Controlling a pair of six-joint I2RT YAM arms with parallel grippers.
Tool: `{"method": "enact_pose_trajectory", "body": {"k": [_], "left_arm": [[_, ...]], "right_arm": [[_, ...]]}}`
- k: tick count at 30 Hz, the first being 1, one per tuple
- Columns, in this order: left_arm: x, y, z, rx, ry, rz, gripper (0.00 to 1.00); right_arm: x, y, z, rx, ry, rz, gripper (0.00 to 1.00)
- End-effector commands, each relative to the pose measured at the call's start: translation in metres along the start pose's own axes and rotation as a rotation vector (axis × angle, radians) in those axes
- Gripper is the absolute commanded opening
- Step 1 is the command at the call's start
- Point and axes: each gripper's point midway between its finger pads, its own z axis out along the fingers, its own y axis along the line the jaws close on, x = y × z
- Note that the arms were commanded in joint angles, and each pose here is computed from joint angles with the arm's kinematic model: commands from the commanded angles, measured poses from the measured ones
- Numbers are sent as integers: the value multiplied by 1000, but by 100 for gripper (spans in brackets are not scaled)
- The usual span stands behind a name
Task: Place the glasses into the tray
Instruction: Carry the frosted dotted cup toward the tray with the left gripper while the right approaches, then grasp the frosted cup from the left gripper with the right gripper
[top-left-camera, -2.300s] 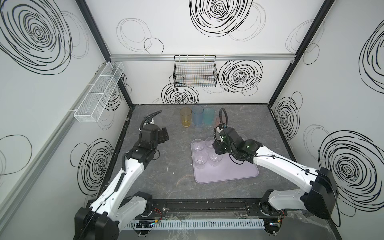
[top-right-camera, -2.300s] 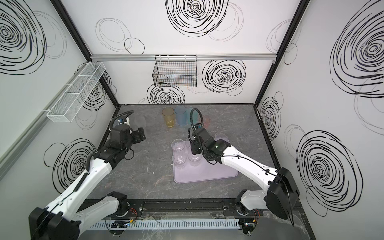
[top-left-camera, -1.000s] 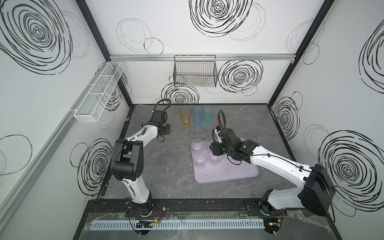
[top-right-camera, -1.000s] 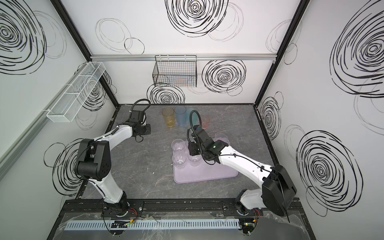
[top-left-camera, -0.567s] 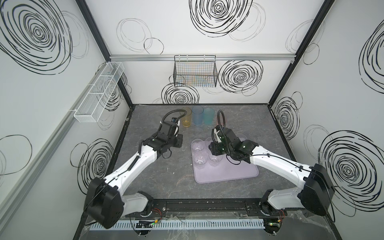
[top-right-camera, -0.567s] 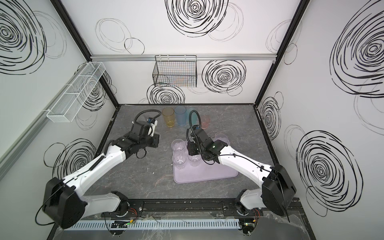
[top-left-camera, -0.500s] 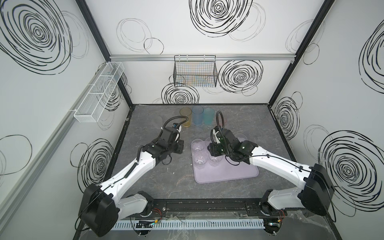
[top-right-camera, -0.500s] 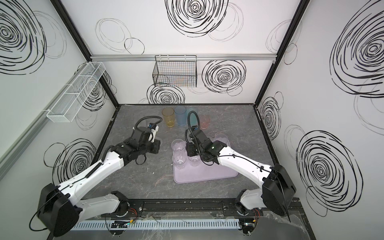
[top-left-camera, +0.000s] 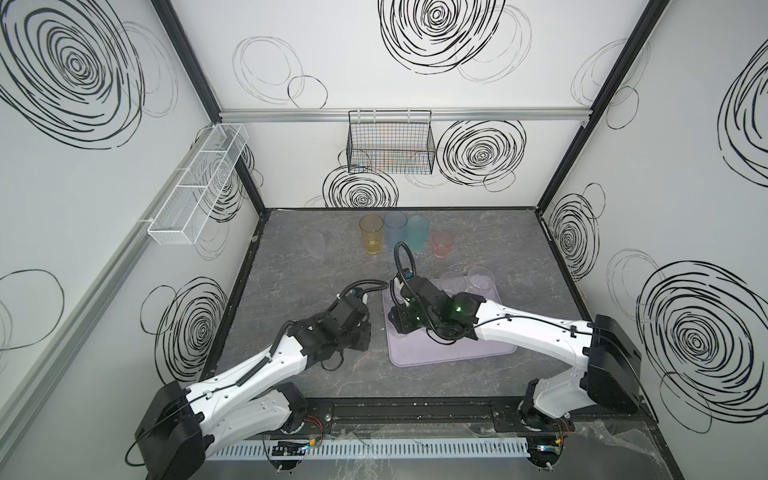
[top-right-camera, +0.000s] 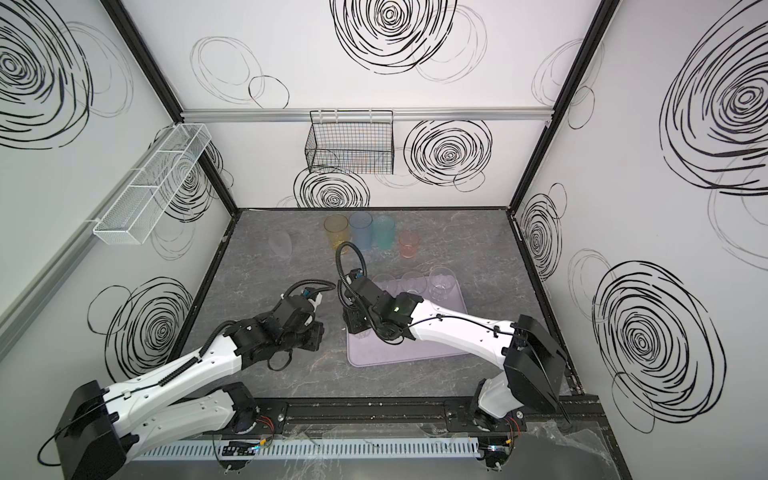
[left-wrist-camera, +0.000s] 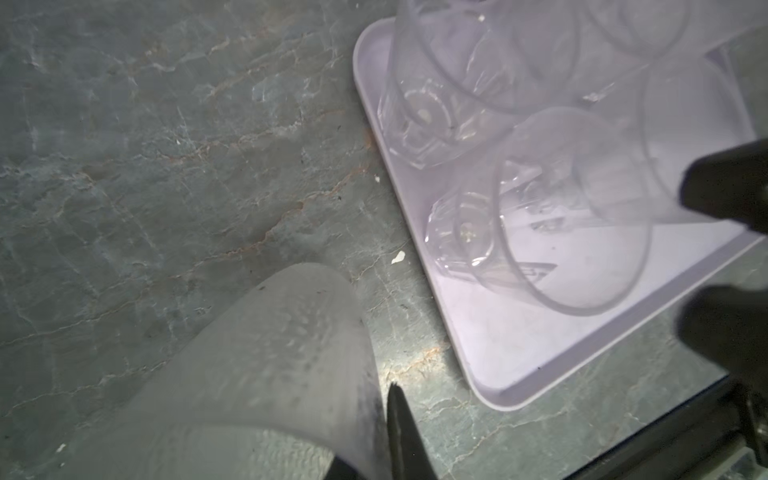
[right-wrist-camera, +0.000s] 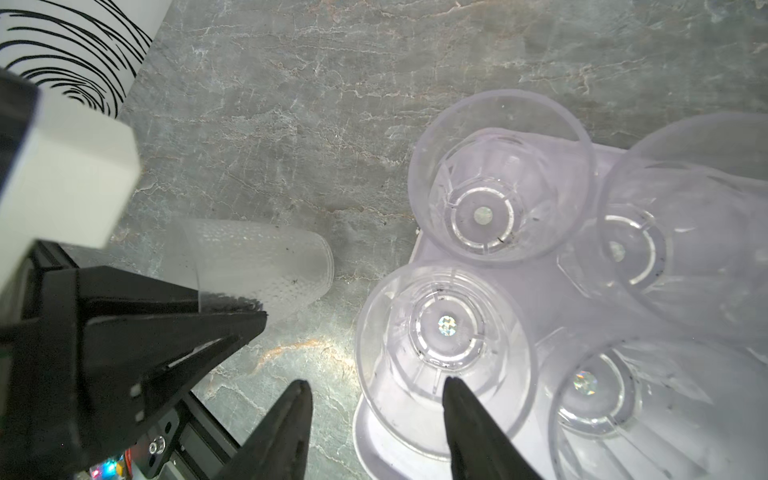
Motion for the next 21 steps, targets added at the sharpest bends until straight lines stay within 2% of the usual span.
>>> {"method": "enact_pose_trajectory", "body": {"k": [1, 5, 7, 11, 15, 18, 21], "left_arm": [[-10, -3, 4, -5, -37, -5, 16], [-18, -6, -1, 1, -54, 9, 20], [-25, -8, -8, 8, -71, 9, 27], [-49, -8, -38, -3, -162, 2, 41], [-70, -9, -65, 27, -252, -21, 46], [-91, 12, -90, -18, -371, -73, 49], [-111, 42, -114, -55, -511, -164, 57]], "right_arm": [[-6, 0, -1, 22, -7, 24, 55], [-6, 0, -1, 22, -10, 29, 55], [-8, 0, -2, 27, -12, 29, 55], [-14, 0, -5, 29, -36, 33, 55], [-17, 1, -4, 27, -48, 44, 55], [-20, 6, -1, 8, -57, 51, 55], [-16, 16, 11, -29, -26, 46, 55]]}}
